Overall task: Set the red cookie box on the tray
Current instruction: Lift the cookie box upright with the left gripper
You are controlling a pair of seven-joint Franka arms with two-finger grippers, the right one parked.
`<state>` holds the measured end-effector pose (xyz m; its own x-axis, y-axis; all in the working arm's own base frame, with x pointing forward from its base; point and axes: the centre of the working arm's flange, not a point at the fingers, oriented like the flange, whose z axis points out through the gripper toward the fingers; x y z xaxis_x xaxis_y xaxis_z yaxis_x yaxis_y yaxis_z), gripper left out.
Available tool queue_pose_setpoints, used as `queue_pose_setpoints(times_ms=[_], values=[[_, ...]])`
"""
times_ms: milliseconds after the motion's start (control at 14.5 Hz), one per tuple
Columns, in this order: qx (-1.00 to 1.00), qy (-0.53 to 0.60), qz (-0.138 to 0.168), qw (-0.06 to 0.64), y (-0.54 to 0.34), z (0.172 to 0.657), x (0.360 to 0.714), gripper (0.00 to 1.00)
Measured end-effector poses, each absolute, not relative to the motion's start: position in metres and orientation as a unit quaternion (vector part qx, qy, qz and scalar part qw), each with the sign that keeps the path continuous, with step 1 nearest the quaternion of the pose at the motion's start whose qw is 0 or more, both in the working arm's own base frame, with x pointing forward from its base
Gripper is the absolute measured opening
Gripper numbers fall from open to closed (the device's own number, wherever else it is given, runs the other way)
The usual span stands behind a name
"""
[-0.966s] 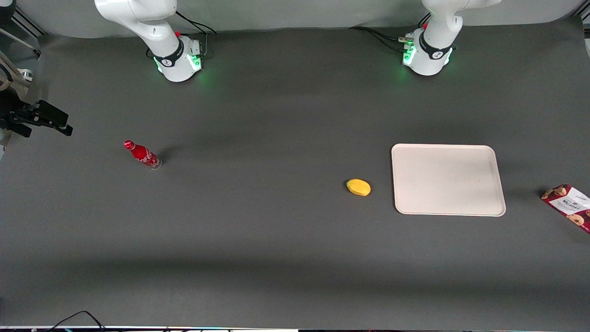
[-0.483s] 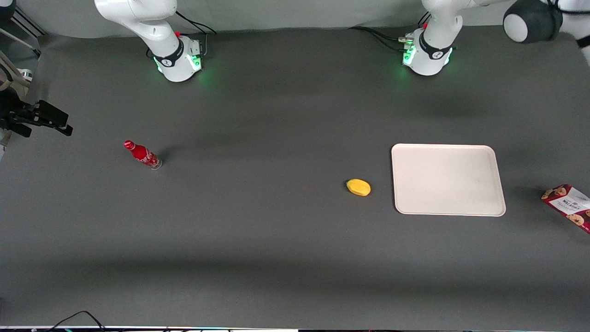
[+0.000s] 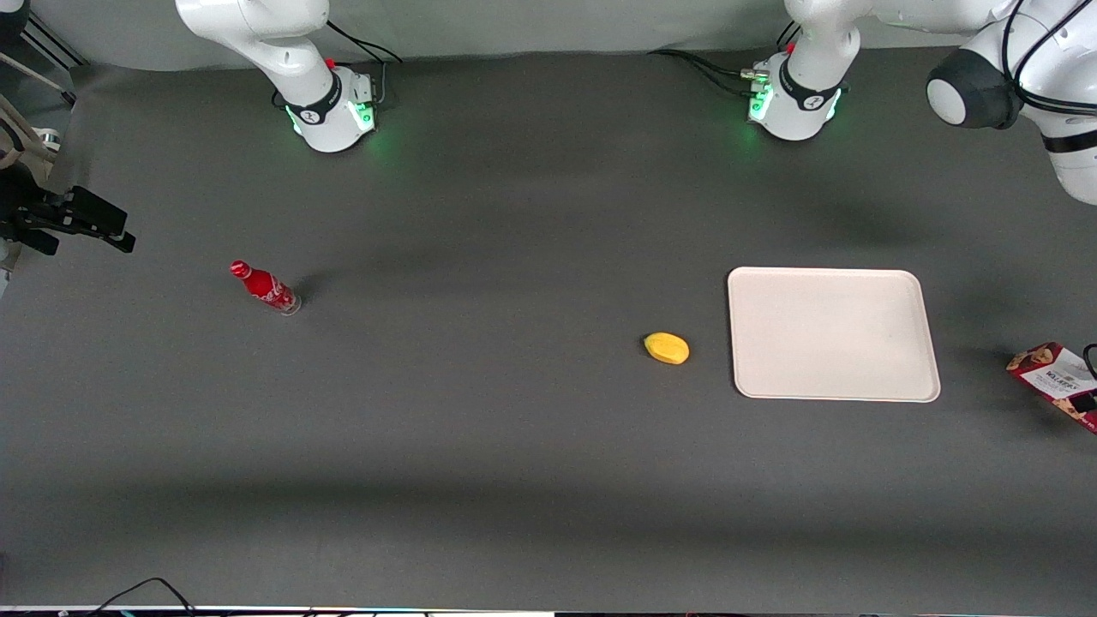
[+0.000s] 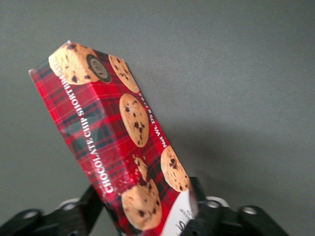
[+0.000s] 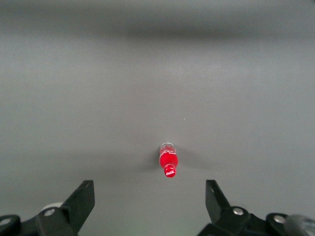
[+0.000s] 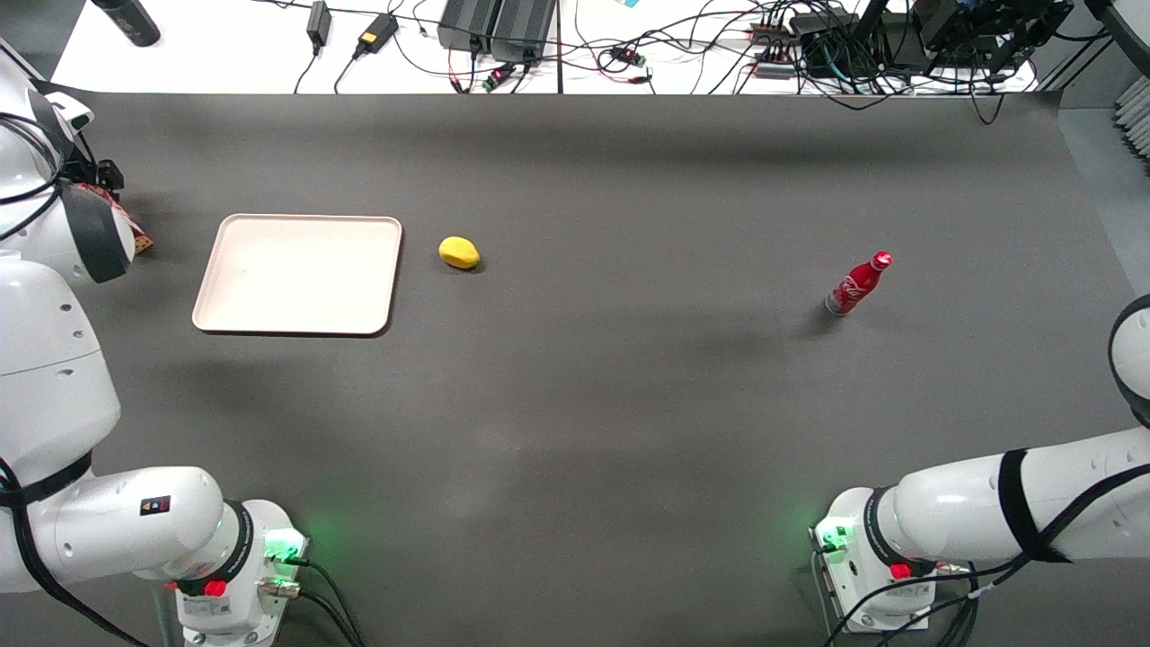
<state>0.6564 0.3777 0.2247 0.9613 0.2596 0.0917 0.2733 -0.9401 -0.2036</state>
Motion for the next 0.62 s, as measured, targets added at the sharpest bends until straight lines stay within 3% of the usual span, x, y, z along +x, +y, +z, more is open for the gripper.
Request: queue_pose_setpoints(times_ms=[138,483,621], values=[[-0.984,-0.138,-0.034,0.105,0.382,0.223,0.654,0.53],[-0.985,-0.138,-0.035,0.102,0.380,0.226,0.656,0.06],[-0.986,-0.140,-0.011,0.091,0.380,0.241,0.656,0.05]])
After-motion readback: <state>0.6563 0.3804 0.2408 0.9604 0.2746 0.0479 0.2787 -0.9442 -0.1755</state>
